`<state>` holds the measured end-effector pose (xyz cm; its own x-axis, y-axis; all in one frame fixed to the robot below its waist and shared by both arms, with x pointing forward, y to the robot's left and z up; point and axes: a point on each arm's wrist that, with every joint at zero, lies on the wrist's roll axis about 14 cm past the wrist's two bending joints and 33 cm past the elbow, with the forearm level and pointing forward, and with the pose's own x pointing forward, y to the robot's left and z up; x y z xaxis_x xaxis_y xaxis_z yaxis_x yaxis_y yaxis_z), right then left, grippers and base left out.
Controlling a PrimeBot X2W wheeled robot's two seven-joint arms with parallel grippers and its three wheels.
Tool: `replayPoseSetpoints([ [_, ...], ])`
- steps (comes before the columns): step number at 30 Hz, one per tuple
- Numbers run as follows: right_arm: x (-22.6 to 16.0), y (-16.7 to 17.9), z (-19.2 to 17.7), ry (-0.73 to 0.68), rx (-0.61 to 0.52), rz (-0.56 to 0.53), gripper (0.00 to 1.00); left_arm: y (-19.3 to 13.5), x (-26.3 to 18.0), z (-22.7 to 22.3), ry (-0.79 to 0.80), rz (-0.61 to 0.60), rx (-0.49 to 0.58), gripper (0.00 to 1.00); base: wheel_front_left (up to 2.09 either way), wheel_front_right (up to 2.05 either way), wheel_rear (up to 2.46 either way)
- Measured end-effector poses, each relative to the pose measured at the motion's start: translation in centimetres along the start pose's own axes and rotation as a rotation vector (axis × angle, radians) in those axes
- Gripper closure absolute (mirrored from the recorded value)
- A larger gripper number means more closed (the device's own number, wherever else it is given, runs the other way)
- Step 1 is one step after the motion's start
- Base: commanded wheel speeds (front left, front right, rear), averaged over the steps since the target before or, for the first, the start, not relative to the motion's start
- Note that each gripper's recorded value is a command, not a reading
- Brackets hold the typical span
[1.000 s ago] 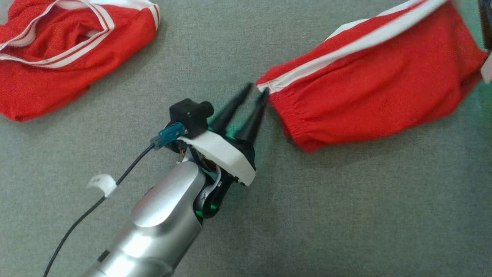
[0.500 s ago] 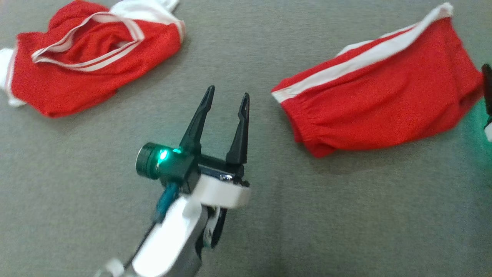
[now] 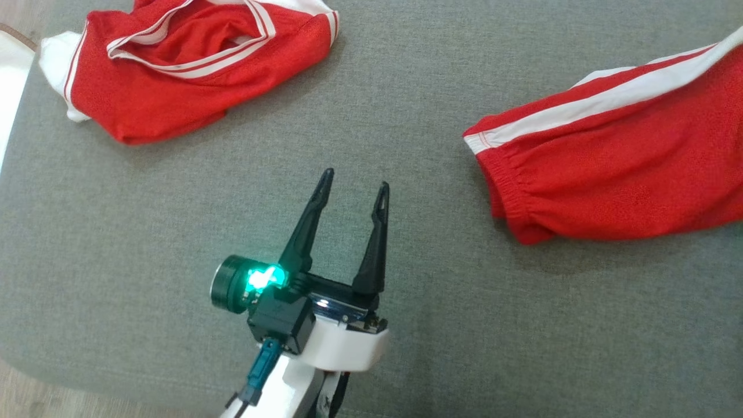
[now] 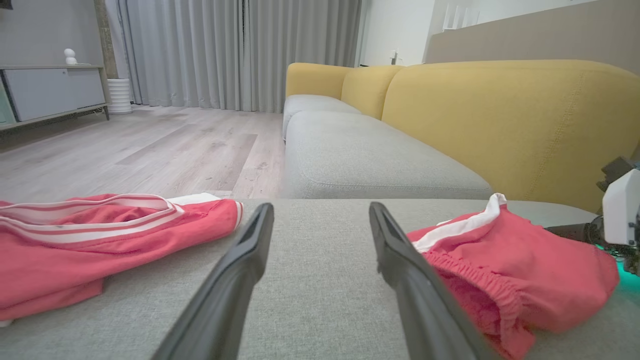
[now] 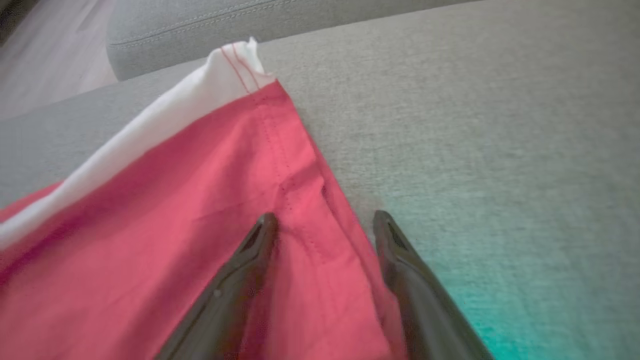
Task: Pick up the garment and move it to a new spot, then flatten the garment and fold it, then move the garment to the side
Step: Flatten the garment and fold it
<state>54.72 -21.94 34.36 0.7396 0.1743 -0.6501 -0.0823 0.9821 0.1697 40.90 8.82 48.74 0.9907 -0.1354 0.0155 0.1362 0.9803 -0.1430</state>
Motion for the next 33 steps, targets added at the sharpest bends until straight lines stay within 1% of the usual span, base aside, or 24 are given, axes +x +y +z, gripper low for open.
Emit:
replayPoseSetpoints([
  [1,0.0,0.6,0.0,0.032,0.023,0.023,0.47,0.2,0.1,0.0,-0.003,0.003,0.006,0.00,0.00,0.00,0.00],
  [2,-0.2,0.8,-0.2,0.045,0.028,0.033,1.00,0.2,0.2,0.1,-0.005,0.004,0.005,0.00,0.00,0.00,0.00],
  [5,-0.9,0.8,-0.5,0.057,0.027,0.041,1.00,0.0,0.5,0.2,-0.013,-0.003,-0.002,0.00,0.00,0.00,0.00],
  [9,-2.4,-0.5,-0.5,0.016,0.024,0.010,1.00,-1.1,1.0,0.5,-0.026,-0.043,0.000,0.00,0.00,0.00,0.00],
  [11,-3.5,-1.9,-0.8,0.005,0.026,-0.024,1.00,-2.1,1.1,0.3,-0.027,-0.083,0.029,0.00,0.00,0.00,0.00],
  [16,-7.6,-6.4,-1.9,-0.018,0.025,-0.129,1.00,-4.0,1.1,0.4,-0.034,-0.144,0.012,0.00,0.00,0.00,0.00],
  [19,-10.3,-9.4,-0.8,-0.082,0.021,-0.199,1.00,-5.2,1.1,0.6,-0.041,-0.179,0.001,0.00,0.00,0.00,0.00],
  [20,-10.3,-9.4,-0.8,-0.082,0.021,-0.199,1.00,-5.2,1.1,0.6,-0.041,-0.179,0.001,0.00,0.00,0.00,0.00],
  [23,-12.5,-11.0,0.5,-0.158,0.044,-0.238,1.00,-6.1,1.1,1.0,-0.055,-0.208,-0.005,0.00,0.00,0.00,0.00],
  [27,-14.3,-11.1,2.1,-0.262,0.074,-0.237,1.00,-6.6,0.8,1.7,-0.070,-0.223,-0.004,0.00,0.00,0.00,0.00],
  [29,-15.0,-10.4,3.4,-0.321,0.069,-0.216,1.00,-6.7,0.3,1.5,-0.062,-0.229,-0.004,0.00,0.00,0.00,0.00],
  [33,-15.2,-6.6,5.5,-0.401,0.019,-0.107,1.00,-6.8,-0.8,1.2,-0.048,-0.231,-0.003,0.00,0.00,0.00,0.00],
])
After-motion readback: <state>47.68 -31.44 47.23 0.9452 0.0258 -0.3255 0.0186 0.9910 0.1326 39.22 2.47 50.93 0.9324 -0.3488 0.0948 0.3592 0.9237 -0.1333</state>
